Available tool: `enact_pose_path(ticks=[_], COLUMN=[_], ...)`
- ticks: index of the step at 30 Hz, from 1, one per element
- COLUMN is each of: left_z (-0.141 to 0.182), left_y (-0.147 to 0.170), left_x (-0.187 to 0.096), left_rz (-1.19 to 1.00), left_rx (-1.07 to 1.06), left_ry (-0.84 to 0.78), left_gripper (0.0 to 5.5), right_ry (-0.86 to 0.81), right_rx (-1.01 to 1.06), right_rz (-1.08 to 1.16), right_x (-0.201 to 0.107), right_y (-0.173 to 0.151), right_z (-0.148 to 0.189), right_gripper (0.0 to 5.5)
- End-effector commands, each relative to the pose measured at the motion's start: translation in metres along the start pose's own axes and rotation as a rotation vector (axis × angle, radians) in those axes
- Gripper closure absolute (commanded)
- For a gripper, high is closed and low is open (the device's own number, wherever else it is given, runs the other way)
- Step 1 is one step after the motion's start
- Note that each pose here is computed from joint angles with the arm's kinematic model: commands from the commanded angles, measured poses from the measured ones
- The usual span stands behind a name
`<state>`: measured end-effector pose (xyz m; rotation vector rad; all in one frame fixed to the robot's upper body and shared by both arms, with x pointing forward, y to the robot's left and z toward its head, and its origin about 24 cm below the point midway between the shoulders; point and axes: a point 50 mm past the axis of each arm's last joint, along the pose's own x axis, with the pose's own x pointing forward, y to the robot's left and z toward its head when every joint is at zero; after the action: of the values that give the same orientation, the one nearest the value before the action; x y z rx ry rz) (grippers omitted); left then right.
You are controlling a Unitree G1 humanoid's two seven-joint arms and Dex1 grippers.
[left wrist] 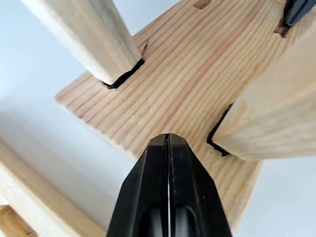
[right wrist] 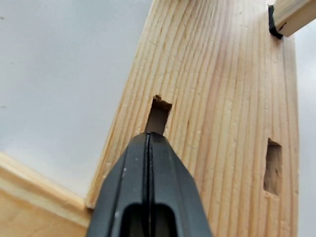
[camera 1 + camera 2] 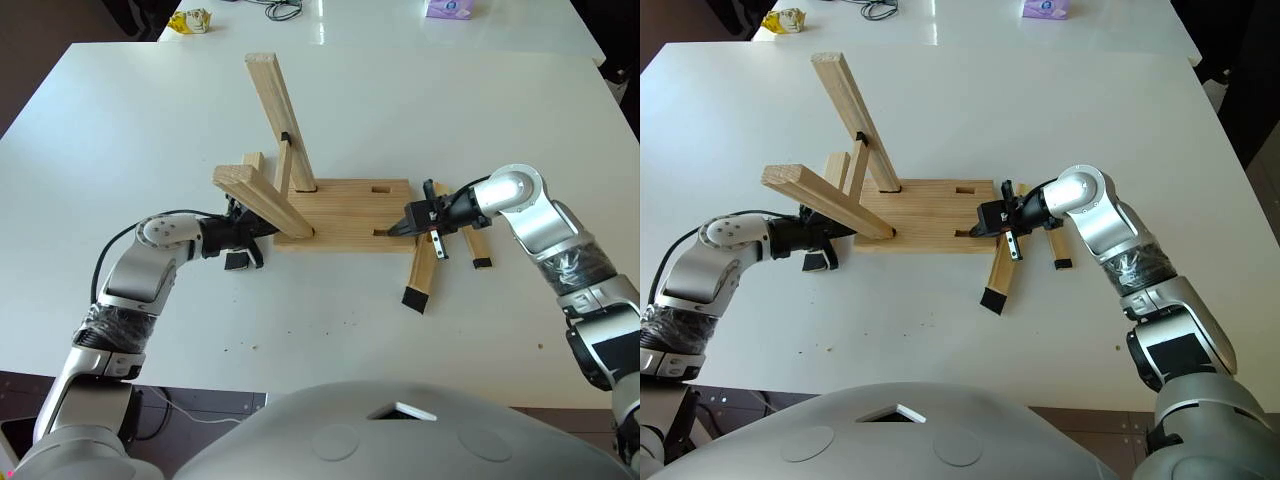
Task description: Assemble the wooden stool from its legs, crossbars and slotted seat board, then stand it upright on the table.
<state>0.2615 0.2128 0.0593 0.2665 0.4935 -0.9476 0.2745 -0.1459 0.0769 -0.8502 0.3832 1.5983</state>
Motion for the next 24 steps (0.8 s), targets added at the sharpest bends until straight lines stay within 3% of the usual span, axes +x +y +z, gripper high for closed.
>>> enact_pose_path(ticks=[1, 9, 16, 20, 24], left_z=[-0.022, -0.005, 0.011, 0.01, 0.014], left_y=[0.0, 0.022, 0.046, 0.032, -0.018], left_x=[0.008, 0.019, -0.018, -0.055, -0.068], left_rz=[-0.005, 0.064, 0.261, 0.294, 0.097], left_rx=[-0.053, -0.091, -0.179, -0.185, -0.158], left_ry=[0.095, -0.024, -0.163, -0.148, -0.079], left_gripper=[5.5, 5.5, 5.5, 5.5, 5.5], right_ry=[-0.039, -0.1, -0.3, -0.254, -0.071], right_rx=[0.014, 0.065, 0.128, 0.116, 0.126], right_rz=[0.069, 0.049, -0.056, -0.256, -0.499], right_x=[0.005, 0.011, -0.036, -0.048, -0.043], right_y=[0.012, 0.021, 0.008, -0.022, -0.055], right_z=[0.008, 0.015, 0.032, 0.029, 0.001], right_gripper=[5.48, 5.48, 5.48, 5.48, 5.48])
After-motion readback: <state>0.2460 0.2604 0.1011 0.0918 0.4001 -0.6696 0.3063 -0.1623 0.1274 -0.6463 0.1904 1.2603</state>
